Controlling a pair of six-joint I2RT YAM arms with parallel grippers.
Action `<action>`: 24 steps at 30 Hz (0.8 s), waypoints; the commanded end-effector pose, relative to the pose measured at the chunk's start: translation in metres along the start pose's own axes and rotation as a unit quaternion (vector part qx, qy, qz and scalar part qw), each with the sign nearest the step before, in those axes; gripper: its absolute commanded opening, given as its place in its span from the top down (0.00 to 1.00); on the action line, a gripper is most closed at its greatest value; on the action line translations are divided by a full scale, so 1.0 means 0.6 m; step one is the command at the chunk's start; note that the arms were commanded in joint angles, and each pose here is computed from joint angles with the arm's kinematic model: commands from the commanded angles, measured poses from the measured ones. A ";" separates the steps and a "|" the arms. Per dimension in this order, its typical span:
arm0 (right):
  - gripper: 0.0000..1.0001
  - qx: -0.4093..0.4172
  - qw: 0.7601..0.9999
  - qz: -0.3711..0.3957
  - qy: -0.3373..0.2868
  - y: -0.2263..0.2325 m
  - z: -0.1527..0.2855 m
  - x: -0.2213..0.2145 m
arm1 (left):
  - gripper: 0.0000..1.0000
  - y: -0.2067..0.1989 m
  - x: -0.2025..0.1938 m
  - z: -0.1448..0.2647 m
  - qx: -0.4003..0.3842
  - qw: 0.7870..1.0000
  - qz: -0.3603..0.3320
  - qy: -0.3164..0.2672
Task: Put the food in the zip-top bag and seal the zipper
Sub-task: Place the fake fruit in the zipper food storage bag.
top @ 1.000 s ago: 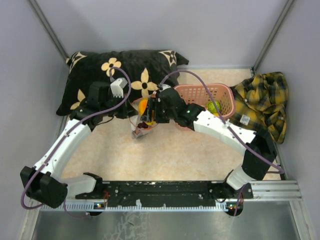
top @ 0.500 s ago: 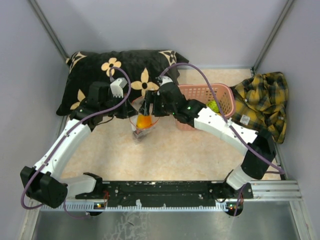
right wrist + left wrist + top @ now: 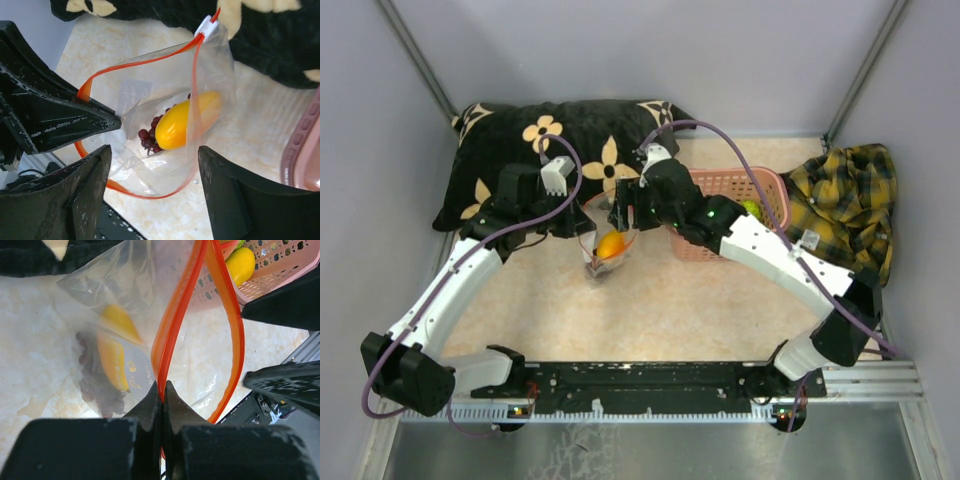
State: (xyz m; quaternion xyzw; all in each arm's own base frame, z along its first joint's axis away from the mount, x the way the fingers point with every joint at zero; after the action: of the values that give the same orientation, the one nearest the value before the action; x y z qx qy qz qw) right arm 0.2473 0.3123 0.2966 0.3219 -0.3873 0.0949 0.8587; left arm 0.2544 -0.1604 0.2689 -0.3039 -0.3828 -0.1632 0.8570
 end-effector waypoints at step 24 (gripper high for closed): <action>0.71 -0.054 0.995 0.082 -0.025 -0.020 -0.050 0.027 | 1.00 -0.003 0.005 0.002 -0.008 1.000 -0.004 -0.010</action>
State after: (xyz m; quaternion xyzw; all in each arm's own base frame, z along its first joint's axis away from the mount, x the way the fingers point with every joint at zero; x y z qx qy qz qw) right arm 0.2725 0.3100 0.2598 0.2214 -0.4074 0.1319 0.8761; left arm 0.2544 -0.1605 0.2689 -0.3040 -0.3828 -0.1630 0.8570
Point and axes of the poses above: each gripper's point midway between its finger pads, its own z axis back along the fingers, its own y axis along the line the jaws close on, x = y × z, the point moved 6 cm from there along z, back along the fingers, and after that the axes turned 5 degrees about -z, right-handed, at the moved point
